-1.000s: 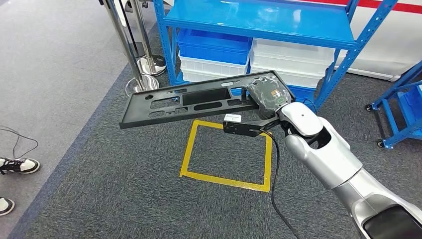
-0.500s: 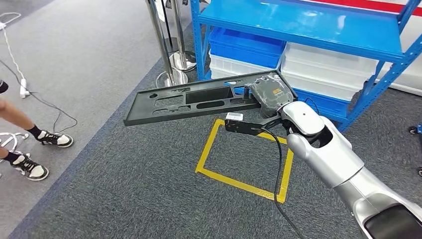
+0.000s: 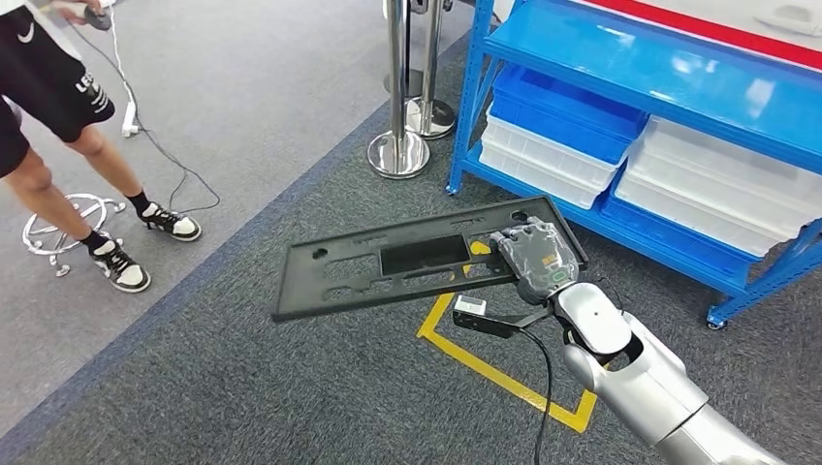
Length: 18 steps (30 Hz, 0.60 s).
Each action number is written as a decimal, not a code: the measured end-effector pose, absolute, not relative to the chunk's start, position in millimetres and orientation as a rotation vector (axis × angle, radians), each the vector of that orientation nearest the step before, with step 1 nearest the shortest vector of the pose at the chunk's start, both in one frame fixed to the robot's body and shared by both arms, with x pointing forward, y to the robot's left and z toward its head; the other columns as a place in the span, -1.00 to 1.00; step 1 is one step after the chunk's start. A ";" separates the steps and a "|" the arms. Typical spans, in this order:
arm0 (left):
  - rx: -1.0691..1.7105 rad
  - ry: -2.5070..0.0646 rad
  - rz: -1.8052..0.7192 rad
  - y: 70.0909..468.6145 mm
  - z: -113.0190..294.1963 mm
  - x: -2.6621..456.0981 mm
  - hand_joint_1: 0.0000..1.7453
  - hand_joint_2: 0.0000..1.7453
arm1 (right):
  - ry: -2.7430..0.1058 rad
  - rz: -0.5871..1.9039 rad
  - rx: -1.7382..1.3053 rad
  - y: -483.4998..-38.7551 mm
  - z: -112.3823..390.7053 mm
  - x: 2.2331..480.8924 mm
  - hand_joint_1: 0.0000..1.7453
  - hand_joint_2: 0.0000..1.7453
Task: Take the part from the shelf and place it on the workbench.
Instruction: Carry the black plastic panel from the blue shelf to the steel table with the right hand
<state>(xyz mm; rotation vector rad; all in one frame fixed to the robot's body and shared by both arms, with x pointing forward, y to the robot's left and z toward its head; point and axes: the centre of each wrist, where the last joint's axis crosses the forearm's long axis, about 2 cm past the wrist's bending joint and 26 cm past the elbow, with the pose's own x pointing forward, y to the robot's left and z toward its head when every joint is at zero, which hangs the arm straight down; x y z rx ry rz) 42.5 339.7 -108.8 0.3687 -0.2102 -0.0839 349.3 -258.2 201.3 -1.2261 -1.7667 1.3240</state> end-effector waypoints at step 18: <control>0.308 -0.374 0.046 343.5 -109.4 37.1 -1.00 1.00 | -1.662 1.322 -1.232 -308.1 215.3 326.6 1.00 1.00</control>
